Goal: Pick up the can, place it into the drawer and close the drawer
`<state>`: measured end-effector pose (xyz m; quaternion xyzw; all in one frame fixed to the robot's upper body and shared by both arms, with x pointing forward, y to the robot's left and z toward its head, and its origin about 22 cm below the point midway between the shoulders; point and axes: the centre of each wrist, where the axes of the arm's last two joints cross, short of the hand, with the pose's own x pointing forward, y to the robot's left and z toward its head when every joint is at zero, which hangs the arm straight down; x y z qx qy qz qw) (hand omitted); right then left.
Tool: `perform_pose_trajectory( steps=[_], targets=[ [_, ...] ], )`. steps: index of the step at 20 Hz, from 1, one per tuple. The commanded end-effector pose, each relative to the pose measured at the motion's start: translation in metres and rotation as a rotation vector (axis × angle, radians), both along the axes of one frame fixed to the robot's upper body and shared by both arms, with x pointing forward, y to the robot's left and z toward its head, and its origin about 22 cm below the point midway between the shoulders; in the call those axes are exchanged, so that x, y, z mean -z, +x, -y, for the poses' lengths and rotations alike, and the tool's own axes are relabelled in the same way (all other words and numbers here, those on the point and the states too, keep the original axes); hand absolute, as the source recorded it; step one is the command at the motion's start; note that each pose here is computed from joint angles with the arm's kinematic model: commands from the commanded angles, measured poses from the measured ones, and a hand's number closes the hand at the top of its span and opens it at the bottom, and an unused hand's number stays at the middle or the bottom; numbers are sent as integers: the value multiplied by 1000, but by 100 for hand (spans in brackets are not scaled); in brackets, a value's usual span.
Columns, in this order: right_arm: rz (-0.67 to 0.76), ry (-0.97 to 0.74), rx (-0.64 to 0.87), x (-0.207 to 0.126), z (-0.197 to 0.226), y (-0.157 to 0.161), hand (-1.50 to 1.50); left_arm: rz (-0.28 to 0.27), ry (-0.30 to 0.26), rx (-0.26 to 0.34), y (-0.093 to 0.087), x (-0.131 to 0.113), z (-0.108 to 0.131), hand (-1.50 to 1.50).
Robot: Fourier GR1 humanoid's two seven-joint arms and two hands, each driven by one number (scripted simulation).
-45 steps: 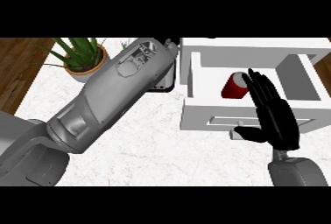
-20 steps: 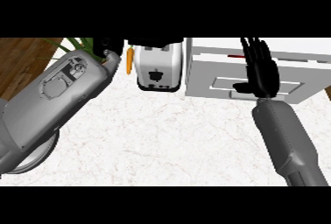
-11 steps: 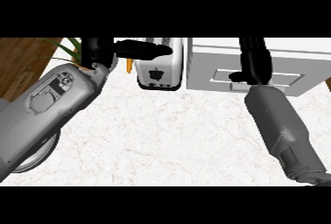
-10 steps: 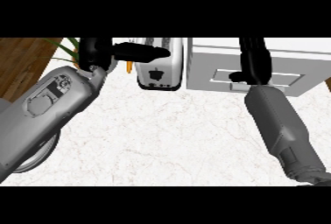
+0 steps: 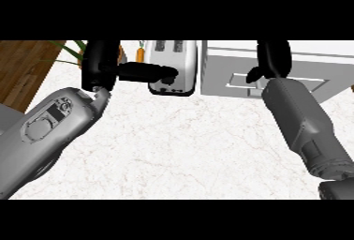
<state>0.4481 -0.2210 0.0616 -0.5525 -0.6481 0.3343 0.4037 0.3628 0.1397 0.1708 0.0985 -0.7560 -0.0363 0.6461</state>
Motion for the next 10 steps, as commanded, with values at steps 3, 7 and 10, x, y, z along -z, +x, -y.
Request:
perform_pose_trajectory(
  steps=[3, 7, 10],
  targets=[
    [16, 52, -49, -37, -29, 16, -150, 16, 16, -7, 1, 1, -16, -150],
    [63, 175, -102, -37, -20, 16, -150, 12, 1, 9, -10, 15, -16, -150],
    [79, 297, -144, -39, -42, 17, -150, 14, 14, 6, -10, 13, -20, -150]
  ],
)
